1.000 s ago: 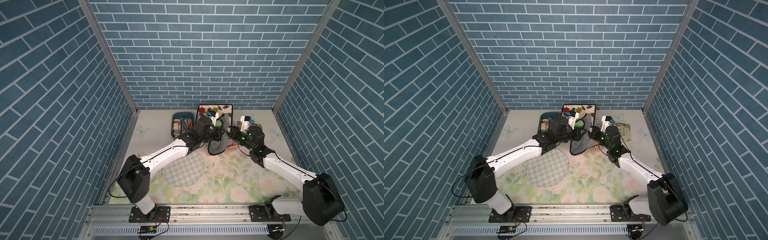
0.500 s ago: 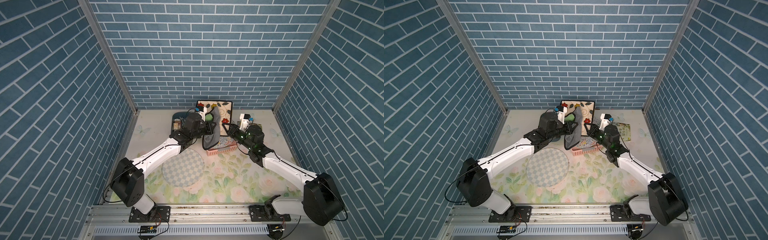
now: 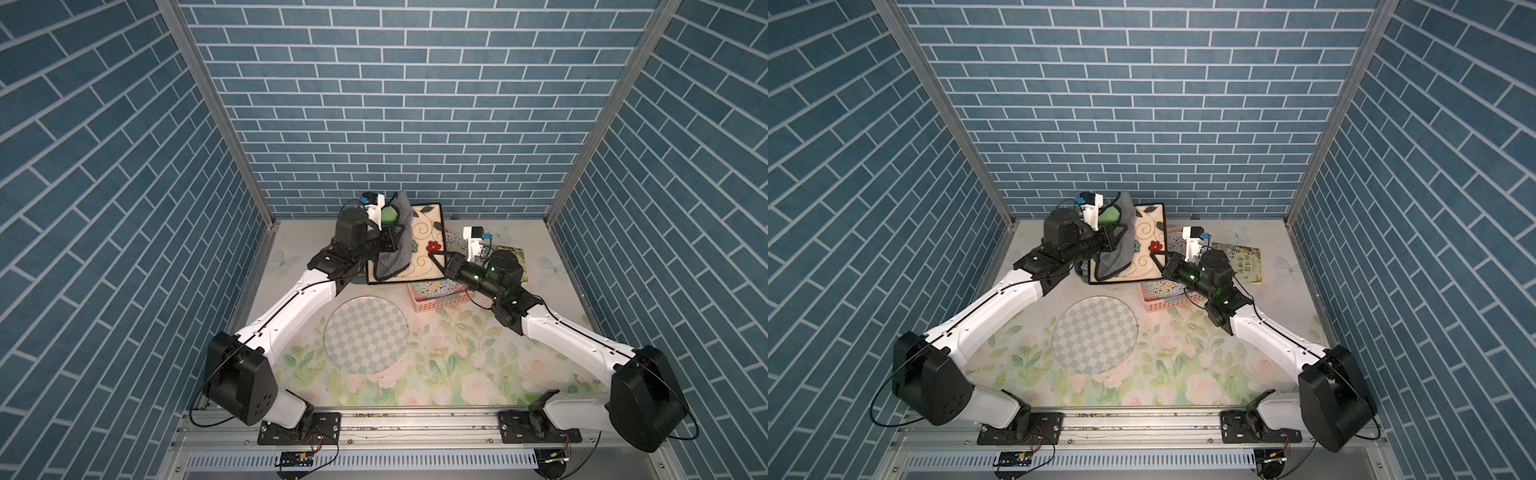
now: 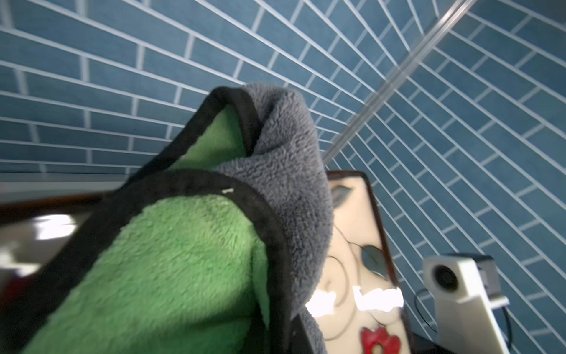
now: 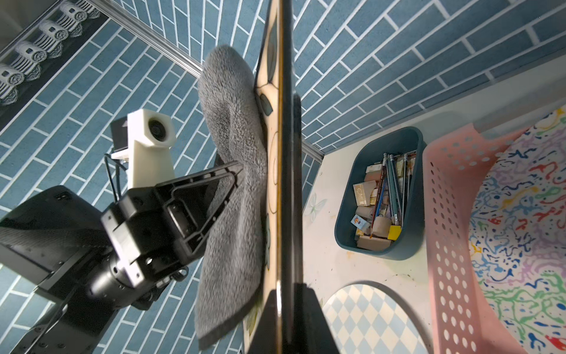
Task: Wipe the wet plate dry
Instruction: Wipe the plate with towel.
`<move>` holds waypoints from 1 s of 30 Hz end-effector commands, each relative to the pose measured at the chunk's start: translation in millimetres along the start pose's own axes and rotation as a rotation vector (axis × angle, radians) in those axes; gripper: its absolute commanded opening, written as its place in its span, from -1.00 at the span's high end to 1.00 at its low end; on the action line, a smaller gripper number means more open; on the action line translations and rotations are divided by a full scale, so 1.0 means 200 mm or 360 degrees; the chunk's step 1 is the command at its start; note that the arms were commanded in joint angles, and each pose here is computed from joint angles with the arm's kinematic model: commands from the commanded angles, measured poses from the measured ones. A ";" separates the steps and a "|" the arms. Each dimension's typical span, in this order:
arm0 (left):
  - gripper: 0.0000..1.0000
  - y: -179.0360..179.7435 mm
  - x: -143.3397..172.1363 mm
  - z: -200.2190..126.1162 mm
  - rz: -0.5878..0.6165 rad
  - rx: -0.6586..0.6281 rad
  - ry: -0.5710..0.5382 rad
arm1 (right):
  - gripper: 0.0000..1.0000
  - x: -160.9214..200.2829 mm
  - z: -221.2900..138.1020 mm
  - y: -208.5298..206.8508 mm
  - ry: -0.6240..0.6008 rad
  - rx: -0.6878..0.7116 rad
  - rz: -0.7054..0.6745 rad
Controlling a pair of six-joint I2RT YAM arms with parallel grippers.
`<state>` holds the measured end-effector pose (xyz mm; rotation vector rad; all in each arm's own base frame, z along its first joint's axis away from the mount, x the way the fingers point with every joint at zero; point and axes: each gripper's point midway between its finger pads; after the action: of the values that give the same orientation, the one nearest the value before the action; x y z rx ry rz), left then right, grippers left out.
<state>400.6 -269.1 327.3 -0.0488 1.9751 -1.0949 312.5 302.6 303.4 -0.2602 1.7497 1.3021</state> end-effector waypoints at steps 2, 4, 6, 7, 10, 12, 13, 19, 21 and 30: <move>1.00 0.36 -0.04 -0.05 -0.0107 -0.0302 0.0004 | 1.00 -0.49 -0.36 0.82 -0.0585 -0.0773 -0.0468; 1.00 0.39 -0.08 -0.08 -0.0114 -0.0317 -0.0030 | 1.00 -0.49 -0.36 0.78 -0.0586 -0.0686 -0.0465; 1.00 0.29 -0.02 -0.03 -0.0119 -0.0165 0.0056 | 1.00 -0.48 -0.35 0.76 -0.0569 -0.0648 -0.0482; 1.00 0.20 0.05 0.03 -0.0104 -0.0071 0.0119 | 1.00 -0.47 -0.32 0.77 -0.0544 -0.0667 -0.0494; 1.00 -0.05 0.29 0.18 0.0092 0.0008 0.0290 | 1.00 -0.39 -0.25 0.84 -0.0462 -0.0762 -0.0546; 1.00 -0.14 0.35 0.23 0.0155 0.0029 0.0336 | 1.00 -0.37 -0.22 0.88 -0.0440 -0.0810 -0.0579; 1.00 -0.14 0.33 0.23 0.0143 0.0042 0.0314 | 1.00 -0.37 -0.21 0.89 -0.0440 -0.0819 -0.0581; 1.00 -0.03 0.09 0.13 0.0112 -0.0059 0.0100 | 1.00 -0.49 -0.31 0.80 -0.0598 -0.0665 -0.0546; 1.00 -0.03 0.25 0.17 0.0154 -0.0078 0.0236 | 1.00 -0.54 -0.36 0.73 -0.0669 -0.0597 -0.0494; 1.00 0.18 0.35 0.07 -0.0068 -0.0223 0.0204 | 1.00 -0.53 -0.37 0.71 -0.0675 -0.0650 -0.0459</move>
<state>357.3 -341.5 303.0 0.1427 2.0060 -1.1484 311.2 275.6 290.5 -0.2039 1.7804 1.2294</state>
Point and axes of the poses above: each gripper's point midway between its finger pads, its own z axis out along the fingers, its own y axis along the line the jaws close on, x = y × z, and after that the axes turned 14 degrees about -z, right-handed
